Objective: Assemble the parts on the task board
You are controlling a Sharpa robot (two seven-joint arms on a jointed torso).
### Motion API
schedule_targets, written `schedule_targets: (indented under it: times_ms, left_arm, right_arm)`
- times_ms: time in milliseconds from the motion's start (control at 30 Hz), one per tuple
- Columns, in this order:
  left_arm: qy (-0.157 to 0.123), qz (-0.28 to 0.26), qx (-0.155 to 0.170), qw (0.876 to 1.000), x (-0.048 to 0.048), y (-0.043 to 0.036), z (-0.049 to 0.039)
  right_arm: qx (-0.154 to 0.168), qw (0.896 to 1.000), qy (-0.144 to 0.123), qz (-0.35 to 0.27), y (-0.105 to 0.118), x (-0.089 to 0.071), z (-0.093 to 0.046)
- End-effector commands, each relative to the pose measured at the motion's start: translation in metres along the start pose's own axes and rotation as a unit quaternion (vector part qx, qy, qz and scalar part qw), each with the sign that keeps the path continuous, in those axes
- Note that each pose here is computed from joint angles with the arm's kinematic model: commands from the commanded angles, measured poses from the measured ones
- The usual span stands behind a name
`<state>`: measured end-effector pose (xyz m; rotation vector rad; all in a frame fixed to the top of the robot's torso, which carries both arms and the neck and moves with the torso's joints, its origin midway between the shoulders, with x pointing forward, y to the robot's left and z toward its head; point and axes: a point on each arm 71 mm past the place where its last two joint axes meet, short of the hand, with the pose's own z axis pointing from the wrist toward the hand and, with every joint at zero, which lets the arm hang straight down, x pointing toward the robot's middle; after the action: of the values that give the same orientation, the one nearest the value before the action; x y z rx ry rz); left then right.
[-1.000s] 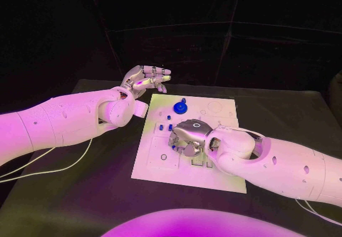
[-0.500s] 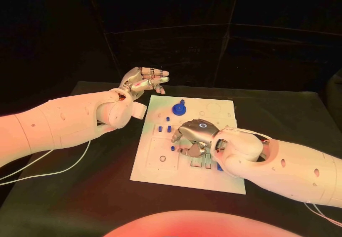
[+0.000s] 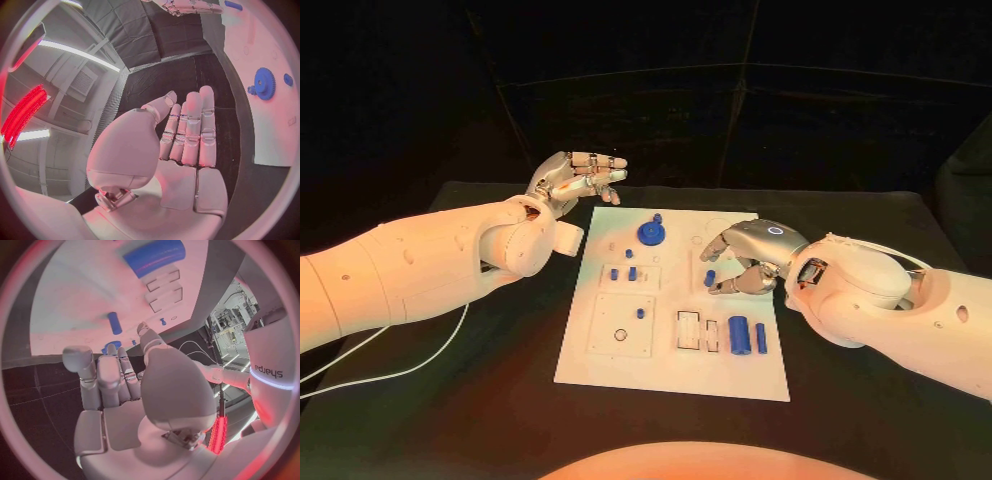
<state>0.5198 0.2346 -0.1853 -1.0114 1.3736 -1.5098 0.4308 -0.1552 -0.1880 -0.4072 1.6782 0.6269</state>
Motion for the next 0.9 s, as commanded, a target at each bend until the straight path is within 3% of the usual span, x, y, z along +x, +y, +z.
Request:
schedule_targets:
  times_ms: [33,567,900]
  left_arm:
    - [0.001,-0.001,0.005,1.0,0.0001,-0.0015,0.0006]
    - [0.0,-0.001,0.005,1.0,-0.0007,-0.0012,0.001]
    - [0.001,-0.001,0.005,1.0,-0.0001,-0.001,0.0014]
  right_arm:
    - [0.024,1.0,0.019,-0.008,-0.006,0.0,-0.002]
    - [0.022,0.999,0.035,-0.022,-0.005,0.003,0.007]
    - [0.015,0.998,0.06,-0.017,-0.002,0.009,0.016]
